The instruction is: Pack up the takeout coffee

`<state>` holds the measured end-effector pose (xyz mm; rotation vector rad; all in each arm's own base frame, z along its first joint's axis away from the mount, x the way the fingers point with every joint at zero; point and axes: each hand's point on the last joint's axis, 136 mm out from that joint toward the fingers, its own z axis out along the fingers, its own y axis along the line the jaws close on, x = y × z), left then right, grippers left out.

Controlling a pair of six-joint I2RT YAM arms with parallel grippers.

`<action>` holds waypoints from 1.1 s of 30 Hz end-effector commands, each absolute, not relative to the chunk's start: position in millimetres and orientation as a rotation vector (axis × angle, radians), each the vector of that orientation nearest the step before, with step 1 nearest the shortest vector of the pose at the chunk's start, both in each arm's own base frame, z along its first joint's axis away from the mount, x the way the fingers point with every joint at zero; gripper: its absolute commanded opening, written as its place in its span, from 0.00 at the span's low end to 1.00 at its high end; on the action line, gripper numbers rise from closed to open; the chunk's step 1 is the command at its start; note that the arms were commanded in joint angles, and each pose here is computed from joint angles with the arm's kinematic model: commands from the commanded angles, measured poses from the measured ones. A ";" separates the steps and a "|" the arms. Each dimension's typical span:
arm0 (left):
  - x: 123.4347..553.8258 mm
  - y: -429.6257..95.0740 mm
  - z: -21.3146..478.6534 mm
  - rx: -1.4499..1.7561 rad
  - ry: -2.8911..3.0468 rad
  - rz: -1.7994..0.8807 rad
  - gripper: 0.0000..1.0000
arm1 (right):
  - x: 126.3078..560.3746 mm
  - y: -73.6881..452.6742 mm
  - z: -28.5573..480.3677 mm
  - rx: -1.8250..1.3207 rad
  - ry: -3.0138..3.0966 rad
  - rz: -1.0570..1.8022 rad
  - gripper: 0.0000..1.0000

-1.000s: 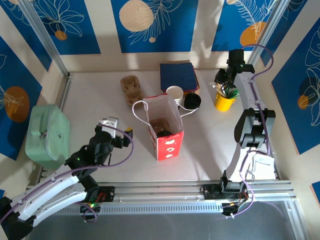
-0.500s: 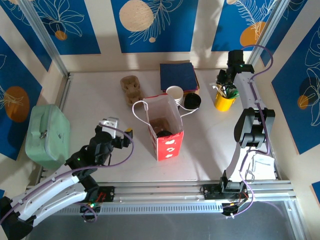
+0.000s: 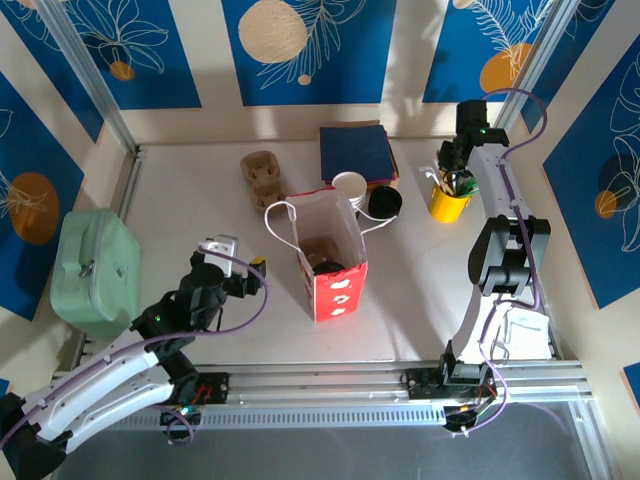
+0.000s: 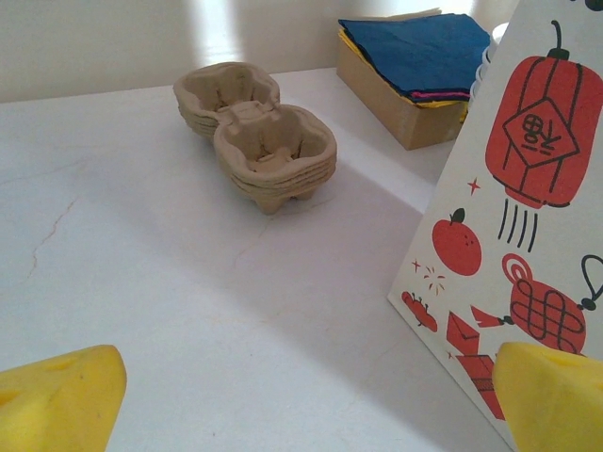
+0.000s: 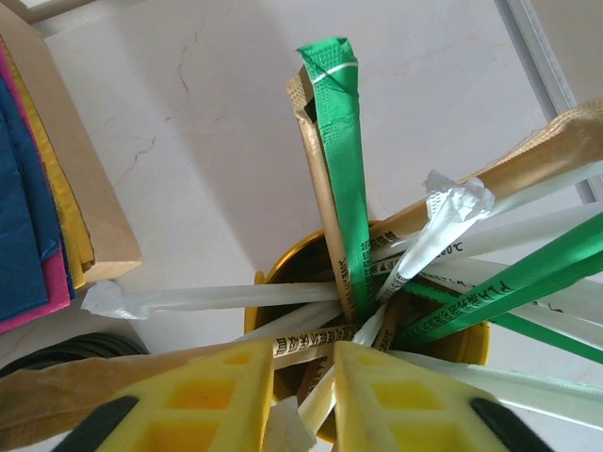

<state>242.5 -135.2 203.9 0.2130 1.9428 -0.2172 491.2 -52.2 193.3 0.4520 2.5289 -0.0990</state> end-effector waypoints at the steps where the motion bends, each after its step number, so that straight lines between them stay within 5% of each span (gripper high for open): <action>1: 240.7 -136.6 203.6 0.198 1.937 -0.242 0.99 | 486.2 -56.3 217.9 0.443 2.490 -0.113 0.21; 9: 240.4 -135.4 202.6 0.193 1.939 -0.241 0.99 | 477.0 -53.8 239.9 0.421 2.458 -0.103 0.12; 33: 242.2 -139.9 204.1 0.195 1.932 -0.259 0.99 | 392.4 -23.0 377.9 0.279 2.277 -0.088 0.11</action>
